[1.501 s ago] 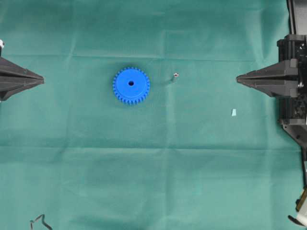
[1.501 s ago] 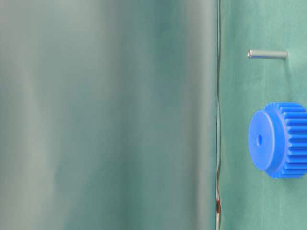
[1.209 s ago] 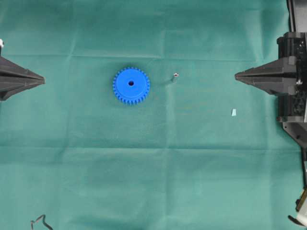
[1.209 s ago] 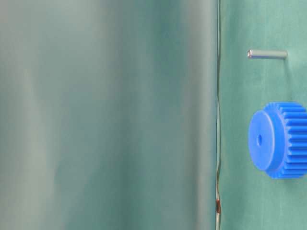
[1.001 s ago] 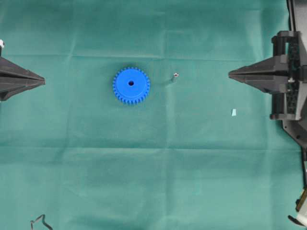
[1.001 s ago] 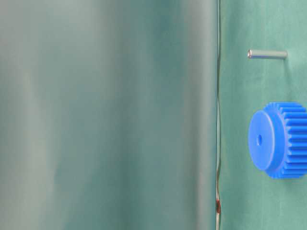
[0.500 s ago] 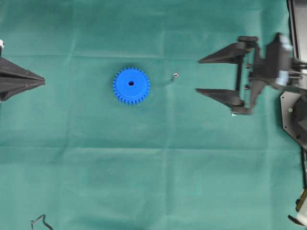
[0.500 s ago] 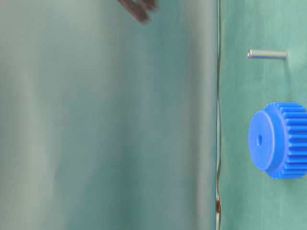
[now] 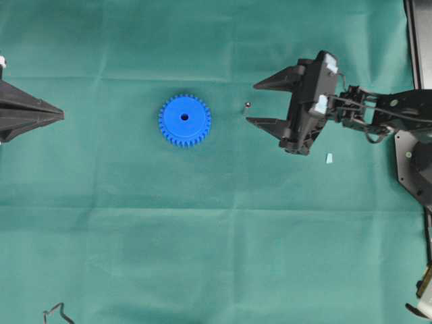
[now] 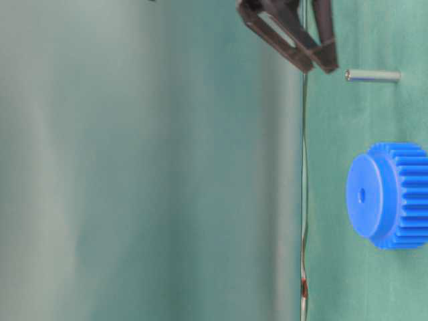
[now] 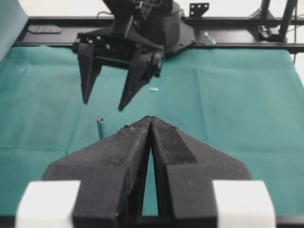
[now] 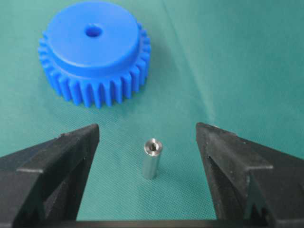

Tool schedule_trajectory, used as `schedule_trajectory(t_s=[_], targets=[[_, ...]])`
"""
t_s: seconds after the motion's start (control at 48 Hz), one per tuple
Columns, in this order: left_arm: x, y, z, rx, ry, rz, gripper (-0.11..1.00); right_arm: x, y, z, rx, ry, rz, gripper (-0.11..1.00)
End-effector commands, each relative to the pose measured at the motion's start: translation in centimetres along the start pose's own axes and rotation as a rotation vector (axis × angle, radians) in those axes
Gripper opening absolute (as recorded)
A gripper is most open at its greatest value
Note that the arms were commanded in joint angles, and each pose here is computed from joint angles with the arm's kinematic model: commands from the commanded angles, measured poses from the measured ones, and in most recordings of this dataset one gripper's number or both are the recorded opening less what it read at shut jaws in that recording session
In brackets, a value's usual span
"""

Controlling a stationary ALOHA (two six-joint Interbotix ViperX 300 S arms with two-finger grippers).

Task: Insert the shaft into the center hole of the gear.
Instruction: 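Move the open right gripper left toward the upright silver shaft, then close the right gripper on the silver shaft and lift it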

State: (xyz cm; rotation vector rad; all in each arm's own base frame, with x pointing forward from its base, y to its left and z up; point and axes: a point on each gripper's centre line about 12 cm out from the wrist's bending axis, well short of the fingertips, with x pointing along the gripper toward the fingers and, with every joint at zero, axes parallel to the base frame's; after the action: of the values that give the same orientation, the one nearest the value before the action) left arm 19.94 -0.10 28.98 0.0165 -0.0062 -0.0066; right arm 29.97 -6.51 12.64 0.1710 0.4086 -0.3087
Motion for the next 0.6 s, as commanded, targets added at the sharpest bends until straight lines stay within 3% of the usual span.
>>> schedule_trajectory(t_s=[0.0,0.438,0.584], targets=[[0.2,0.0,0.8,0.005,-0.02,0.001,0.0,0.9,-0.1,0.4,0.013,-0.028,-0.011,0.83],[0.2,0.0,0.7,0.0,-0.011,0.001,0.0,2.8,-0.8,-1.7,0.034,0.021,-0.054,0.83],[0.2,0.0,0.7,-0.001,-0.009,0.001,0.0,2.7,-0.8,-1.8,0.034,0.024,-0.055,0.76]])
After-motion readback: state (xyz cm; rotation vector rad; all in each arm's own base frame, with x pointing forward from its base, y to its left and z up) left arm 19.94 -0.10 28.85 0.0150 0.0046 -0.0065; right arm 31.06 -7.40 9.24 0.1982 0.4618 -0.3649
